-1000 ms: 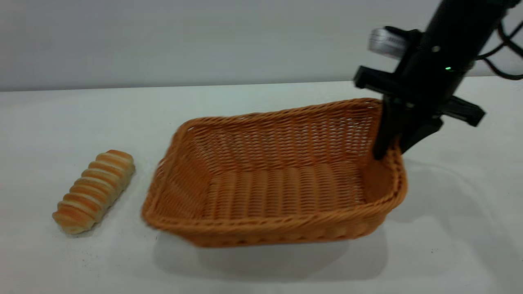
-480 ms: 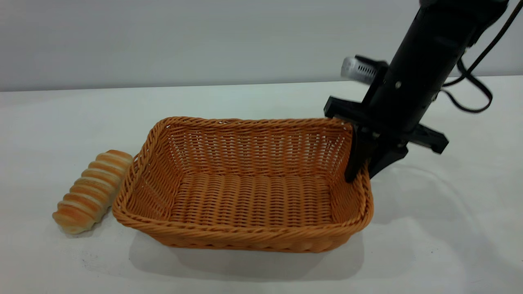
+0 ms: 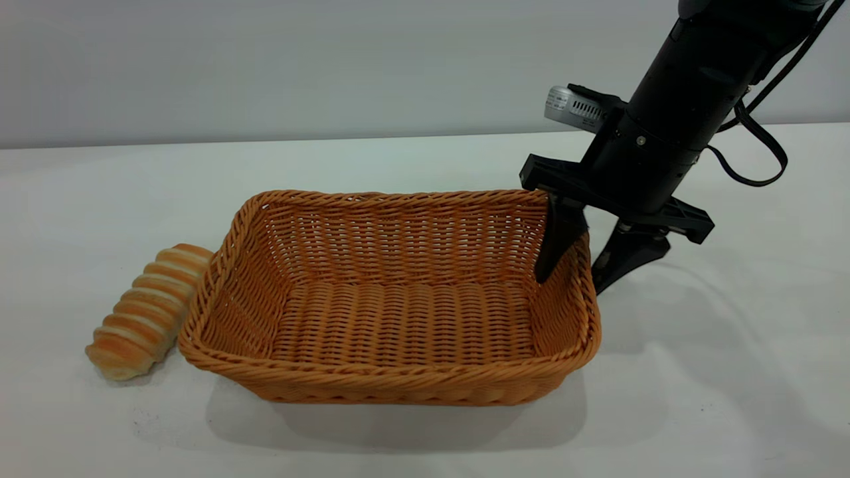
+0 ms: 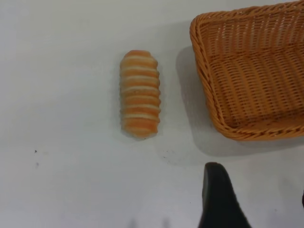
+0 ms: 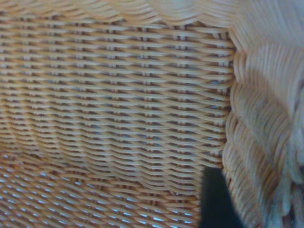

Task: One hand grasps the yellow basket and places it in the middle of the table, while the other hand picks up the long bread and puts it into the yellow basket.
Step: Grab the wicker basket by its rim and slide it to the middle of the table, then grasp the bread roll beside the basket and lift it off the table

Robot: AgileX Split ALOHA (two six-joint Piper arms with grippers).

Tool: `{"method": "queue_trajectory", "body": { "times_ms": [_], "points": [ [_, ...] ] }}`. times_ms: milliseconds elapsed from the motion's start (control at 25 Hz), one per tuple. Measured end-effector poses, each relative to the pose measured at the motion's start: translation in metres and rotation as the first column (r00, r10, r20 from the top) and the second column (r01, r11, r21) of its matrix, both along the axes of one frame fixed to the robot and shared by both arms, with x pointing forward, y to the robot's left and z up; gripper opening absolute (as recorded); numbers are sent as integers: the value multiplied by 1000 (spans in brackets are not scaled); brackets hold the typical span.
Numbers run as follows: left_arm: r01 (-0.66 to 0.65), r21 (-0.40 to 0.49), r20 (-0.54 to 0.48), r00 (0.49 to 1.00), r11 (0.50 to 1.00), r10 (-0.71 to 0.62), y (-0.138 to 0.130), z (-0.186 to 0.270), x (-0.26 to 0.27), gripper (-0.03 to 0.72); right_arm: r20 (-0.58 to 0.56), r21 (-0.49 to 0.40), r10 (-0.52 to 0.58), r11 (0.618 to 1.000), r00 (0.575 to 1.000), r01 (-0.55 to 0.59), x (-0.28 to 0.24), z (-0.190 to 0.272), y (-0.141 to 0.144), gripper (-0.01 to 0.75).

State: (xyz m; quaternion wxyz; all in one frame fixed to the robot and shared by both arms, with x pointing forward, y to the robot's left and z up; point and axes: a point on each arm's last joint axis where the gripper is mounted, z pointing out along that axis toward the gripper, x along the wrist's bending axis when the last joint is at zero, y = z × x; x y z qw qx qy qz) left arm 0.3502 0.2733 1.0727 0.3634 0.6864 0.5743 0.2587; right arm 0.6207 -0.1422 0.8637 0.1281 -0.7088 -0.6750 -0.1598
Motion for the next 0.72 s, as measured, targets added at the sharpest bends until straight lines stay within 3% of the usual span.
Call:
{"method": "queue_trajectory", "body": {
  "times_ms": [120, 200, 520, 720],
  "points": [
    [-1, 5, -31, 1000, 1000, 1, -1, -4, 5, 466, 19, -6, 35, 999, 999, -35, 0, 2, 0, 666],
    [-1, 11, -60, 998, 1000, 2, -3, -7, 10, 466, 47, -19, 62, 998, 997, -61, 1, 7, -1, 689],
    [-13, 37, -190, 982, 999, 20, -12, -11, 52, 466, 239, -93, 152, 987, 959, -133, 5, 70, -8, 600],
    [-22, 131, -251, 967, 991, 54, -12, -21, 79, 466, 303, -154, 215, 972, 928, -175, -3, 107, -15, 574]
  ]
}}
